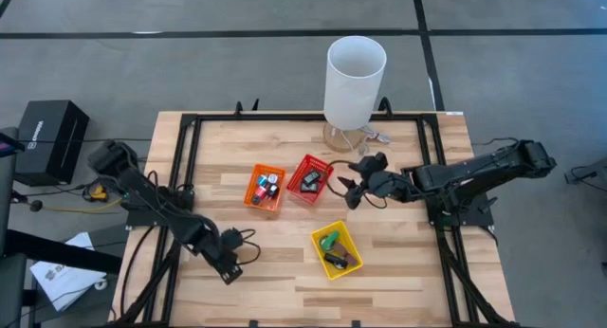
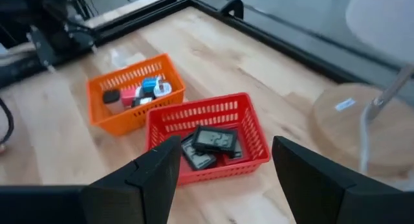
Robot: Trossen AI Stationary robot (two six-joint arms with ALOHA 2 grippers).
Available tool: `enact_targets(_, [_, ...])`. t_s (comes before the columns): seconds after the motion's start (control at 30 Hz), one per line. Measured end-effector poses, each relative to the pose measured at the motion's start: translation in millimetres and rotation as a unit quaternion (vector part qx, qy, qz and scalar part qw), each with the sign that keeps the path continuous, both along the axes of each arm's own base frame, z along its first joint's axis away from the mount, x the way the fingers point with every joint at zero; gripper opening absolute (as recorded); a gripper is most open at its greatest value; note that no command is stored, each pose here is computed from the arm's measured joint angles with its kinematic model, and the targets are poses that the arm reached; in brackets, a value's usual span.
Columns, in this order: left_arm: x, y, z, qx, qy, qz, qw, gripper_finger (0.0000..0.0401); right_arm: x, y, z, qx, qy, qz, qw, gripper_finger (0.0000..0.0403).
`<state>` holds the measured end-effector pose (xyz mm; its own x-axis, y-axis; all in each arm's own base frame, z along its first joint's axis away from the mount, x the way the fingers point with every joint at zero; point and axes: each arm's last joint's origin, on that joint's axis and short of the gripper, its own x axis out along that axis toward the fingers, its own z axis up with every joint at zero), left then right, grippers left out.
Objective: Pick & Place Office items
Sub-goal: Put the white wrist watch into the yellow bin
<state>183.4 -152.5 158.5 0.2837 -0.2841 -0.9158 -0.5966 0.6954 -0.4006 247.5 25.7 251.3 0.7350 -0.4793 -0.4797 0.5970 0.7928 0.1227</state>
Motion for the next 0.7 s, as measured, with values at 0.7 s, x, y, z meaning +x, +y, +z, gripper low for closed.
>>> enact_targets(0.7, [58.1,59.7,82.7,0.252,-0.422,-0.075,0.868,0.0086,76.0,20.8,-35.4,-0.165,-0.013,0.179,0.97,0.0235])
